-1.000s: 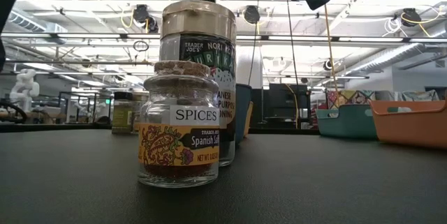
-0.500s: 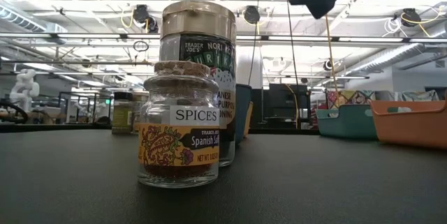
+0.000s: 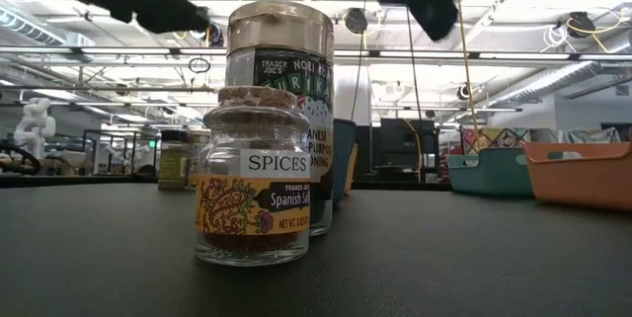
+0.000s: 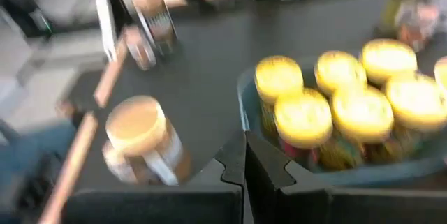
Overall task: Sort spices by type
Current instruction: Put the gold seasoning bottle into the orange bin
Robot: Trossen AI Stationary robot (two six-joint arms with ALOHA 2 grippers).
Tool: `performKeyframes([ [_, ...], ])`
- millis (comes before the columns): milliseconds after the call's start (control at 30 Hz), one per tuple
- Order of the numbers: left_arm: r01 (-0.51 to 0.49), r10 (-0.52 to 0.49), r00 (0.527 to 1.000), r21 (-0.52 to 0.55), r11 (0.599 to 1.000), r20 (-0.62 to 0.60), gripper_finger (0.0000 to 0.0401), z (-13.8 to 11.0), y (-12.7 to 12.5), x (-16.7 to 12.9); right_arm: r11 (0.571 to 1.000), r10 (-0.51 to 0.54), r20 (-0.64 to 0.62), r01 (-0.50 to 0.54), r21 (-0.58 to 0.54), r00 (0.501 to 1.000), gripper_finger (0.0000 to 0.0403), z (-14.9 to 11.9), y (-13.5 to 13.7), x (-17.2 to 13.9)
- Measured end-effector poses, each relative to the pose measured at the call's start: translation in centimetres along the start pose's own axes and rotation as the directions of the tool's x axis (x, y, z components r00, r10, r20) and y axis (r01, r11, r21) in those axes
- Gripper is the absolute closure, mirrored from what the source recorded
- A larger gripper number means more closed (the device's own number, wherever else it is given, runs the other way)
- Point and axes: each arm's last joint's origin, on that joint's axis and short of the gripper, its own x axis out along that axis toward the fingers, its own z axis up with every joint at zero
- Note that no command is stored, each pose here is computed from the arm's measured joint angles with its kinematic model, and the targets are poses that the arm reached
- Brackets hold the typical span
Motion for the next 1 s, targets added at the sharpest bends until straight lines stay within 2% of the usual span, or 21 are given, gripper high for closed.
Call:
performKeyframes([
  [133, 0.012, -0.014, 0.999, 0.049, 0.999, 0.032, 0.0080, 0.2, 0.7, -0.9, 0.996, 0.062, 0.189, -0.073, 0.048, 0.980, 0.0403, 1.9, 0.6, -0.2],
  [233, 0.020, -0.022, 0.999, 0.063, 0.998, 0.042, 0.0080, 0.3, 1.1, -1.3, 0.990, 0.097, 0.285, -0.121, 0.069, 0.954, 0.0403, 2.7, 1.1, -0.2],
  [367, 0.042, -0.047, 0.998, 0.085, 0.995, 0.053, 0.0080, 0.3, 1.5, -1.4, 0.974, 0.161, 0.273, -0.198, 0.114, 0.948, 0.0403, 2.6, 2.0, 0.7],
  [500, 0.008, -0.013, 0.998, 0.081, 0.997, 0.059, 0.0080, 0.3, 2.2, -1.2, 0.958, 0.223, 0.245, -0.258, 0.122, 0.944, 0.0403, 3.2, 3.8, 2.4],
  [567, -0.007, 0.001, 0.997, 0.072, 0.997, 0.078, 0.0080, 0.5, 2.6, -1.0, 0.960, 0.234, 0.197, -0.259, 0.108, 0.952, 0.0403, 3.6, 4.8, 3.4],
  [667, 0.012, -0.018, 0.996, 0.067, 0.998, 0.086, 0.0080, 0.5, 3.1, -0.7, 0.969, 0.237, 0.062, -0.240, 0.051, 0.970, 0.0403, 4.5, 6.2, 4.7],
  [833, 0.080, -0.084, 0.993, 0.055, 0.995, 0.083, 0.0080, 0.3, 3.3, 0.0, 0.989, 0.136, -0.179, -0.145, -0.040, 0.974, 0.0402, 5.7, 7.7, 7.0],
  [1000, 0.091, -0.094, 0.994, 0.057, 0.994, 0.060, 0.0079, 0.0, 3.4, 0.5, 0.964, 0.080, -0.294, -0.149, -0.221, 0.953, 0.0381, 6.6, 8.9, 9.3],
])
